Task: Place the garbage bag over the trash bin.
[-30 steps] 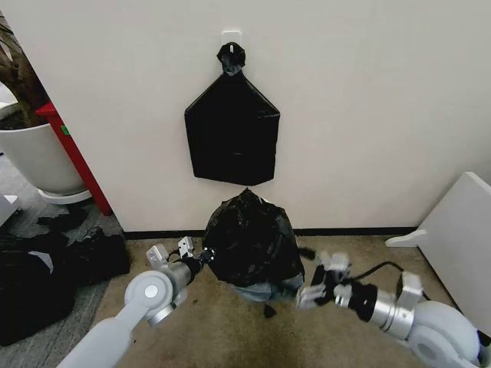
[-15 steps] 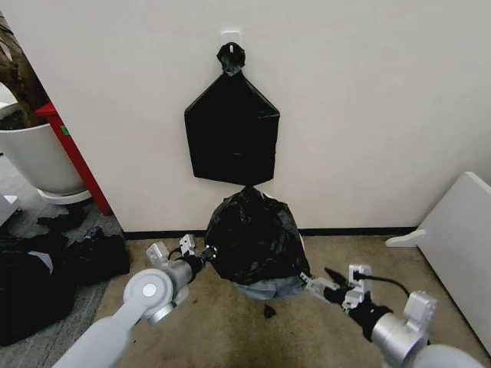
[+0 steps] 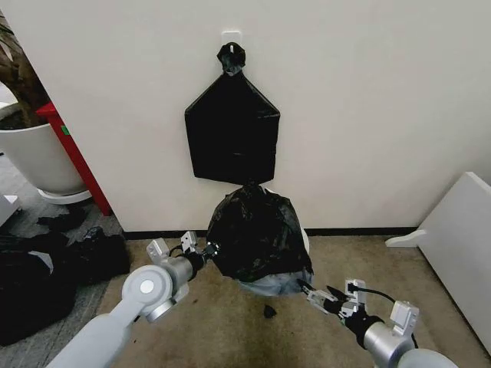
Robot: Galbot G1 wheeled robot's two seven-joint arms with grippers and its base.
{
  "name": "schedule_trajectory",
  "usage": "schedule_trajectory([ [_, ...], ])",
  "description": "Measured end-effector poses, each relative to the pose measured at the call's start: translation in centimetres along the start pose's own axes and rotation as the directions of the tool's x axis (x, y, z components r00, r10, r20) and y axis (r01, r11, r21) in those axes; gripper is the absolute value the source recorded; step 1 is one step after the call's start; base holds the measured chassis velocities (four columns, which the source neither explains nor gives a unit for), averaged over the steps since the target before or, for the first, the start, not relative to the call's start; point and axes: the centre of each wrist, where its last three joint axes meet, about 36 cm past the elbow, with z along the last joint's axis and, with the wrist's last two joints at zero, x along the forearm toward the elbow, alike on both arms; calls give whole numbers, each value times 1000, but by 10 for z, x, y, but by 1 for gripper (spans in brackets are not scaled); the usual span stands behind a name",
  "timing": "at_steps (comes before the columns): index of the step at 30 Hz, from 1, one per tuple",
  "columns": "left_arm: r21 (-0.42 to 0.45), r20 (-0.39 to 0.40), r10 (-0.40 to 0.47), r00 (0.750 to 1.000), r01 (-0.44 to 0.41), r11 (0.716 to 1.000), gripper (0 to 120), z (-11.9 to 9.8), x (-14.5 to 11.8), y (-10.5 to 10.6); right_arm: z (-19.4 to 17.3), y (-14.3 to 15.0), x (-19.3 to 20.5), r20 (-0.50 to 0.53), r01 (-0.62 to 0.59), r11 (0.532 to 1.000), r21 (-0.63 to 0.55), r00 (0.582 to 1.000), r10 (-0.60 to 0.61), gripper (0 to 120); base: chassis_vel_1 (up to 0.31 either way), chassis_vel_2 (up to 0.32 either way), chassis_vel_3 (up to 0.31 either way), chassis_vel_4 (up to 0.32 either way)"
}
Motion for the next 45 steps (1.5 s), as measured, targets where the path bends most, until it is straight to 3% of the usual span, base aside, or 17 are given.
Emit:
schedule_trajectory([
  [10, 7, -14, 1, 1000, -1, 1000, 0, 1, 1, -4, 6, -36, -4, 14, -4, 1000, 10, 1000, 4, 100, 0, 0, 0, 0],
  [22, -33, 8, -10, 1000, 10, 999, 0, -5, -10, 8, -4, 14, 38, 93, 247, 964, 96, 962, -256, 100, 0, 0, 0, 0],
  [27, -176, 69, 0, 998, 12, 984, 0, 6, -16, 21, -34, 46, 52, 154, 247, 955, 166, 950, -272, 100, 0, 0, 0, 0],
  [33, -296, 124, 31, 992, 7, 955, 0, 14, -16, 33, -64, 64, 53, 177, 193, 956, 222, 956, -235, 100, 0, 0, 0, 0],
  [34, -440, 182, 94, 979, -5, 898, 0, 20, -15, 45, -97, 81, 49, 208, 136, 955, 265, 959, -194, 100, 0, 0, 0, 0],
  [35, -514, 203, 146, 968, -22, 858, 0, 22, -14, 50, -111, 87, 47, 214, 122, 952, 282, 959, -186, 100, 0, 0, 0, 0],
  [36, -514, 203, 146, 968, -22, 858, 0, 22, -14, 50, -111, 87, 47, 214, 122, 952, 282, 959, -186, 100, 0, 0, 0, 0],
  [39, -671, 223, 287, 932, -66, 739, 0, 22, -13, 59, -137, 93, 43, 174, 154, 945, 288, 962, -209, 100, 0, 0, 0, 0],
  [40, -703, 231, 324, 917, -73, 707, 0, 22, -14, 61, -144, 93, 42, 148, 183, 950, 253, 963, -225, 100, 0, 0, 0, 0],
  [41, -749, 239, 381, 893, -80, 658, 0, 21, -14, 64, -156, 94, 40, 99, 216, 963, 158, 967, -233, 100, 0, 0, 0, 0],
  [43, -789, 248, 437, 865, -82, 610, 0, 20, -15, 66, -173, 95, 39, 31, 237, 970, 50, 971, -238, 100, 0, 0, 0, 0],
  [44, -789, 248, 437, 865, -82, 610, 0, 20, -15, 66, -173, 95, 39, 31, 237, 970, 50, 971, -238, 100, 0, 0, 0, 0],
  [45, -808, 248, 460, 853, -80, 584, 0, 19, -15, 67, -182, 94, 38, 0, 243, 970, 2, 970, -243, 100, 0, 0, 0, 0],
])
